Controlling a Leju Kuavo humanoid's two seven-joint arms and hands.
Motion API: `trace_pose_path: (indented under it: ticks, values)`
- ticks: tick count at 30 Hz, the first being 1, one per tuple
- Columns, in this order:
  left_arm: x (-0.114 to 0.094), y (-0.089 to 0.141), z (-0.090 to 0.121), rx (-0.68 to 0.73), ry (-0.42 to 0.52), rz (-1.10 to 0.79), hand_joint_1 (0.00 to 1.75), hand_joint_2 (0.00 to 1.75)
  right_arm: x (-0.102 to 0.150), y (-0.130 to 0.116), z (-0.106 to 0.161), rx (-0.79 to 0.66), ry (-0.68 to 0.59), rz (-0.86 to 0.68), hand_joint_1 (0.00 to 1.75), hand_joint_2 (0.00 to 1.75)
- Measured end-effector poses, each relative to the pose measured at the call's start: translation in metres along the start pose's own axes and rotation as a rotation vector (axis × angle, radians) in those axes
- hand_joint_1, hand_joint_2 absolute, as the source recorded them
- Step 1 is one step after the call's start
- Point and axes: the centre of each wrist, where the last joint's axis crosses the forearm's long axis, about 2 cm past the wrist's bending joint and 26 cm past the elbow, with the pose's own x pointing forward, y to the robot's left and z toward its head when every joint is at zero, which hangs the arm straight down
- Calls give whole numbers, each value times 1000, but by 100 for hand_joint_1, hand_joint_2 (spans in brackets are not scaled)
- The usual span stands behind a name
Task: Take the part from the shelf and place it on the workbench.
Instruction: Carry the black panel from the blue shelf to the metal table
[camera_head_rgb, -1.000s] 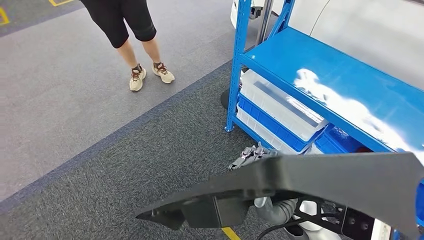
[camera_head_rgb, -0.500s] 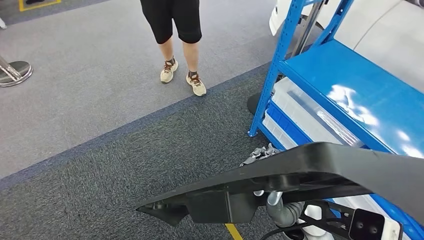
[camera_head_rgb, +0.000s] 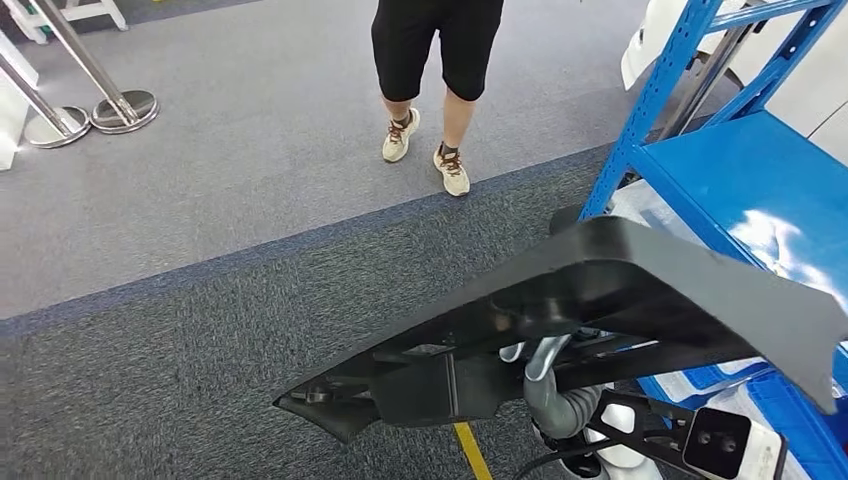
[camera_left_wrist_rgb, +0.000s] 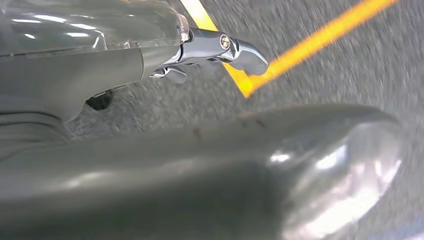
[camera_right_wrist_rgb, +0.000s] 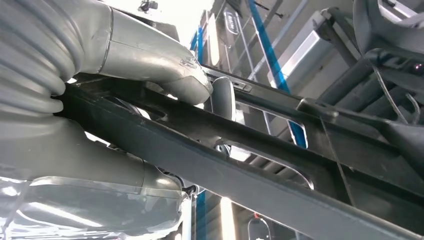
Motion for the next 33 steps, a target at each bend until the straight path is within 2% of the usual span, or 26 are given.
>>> trace_pose_path:
  ticks: [3,13,20,28,33]
  values:
    - [-1,0,1,14,30,8,0,0,-2,0,1,-9,12,15,175,175]
    - [-32,7,19,81,108,18,0,0,-4,12,21,25,95,-24,175,175]
    - [-44,15,28,107,130,33,0,0,5,24,50,15,179,-71,175,175]
    - [-51,21,34,145,135,48,0,0,17,29,70,27,226,-133,175,175]
    - [-57,25,38,161,140,52,0,0,22,23,73,25,228,-131,175,175]
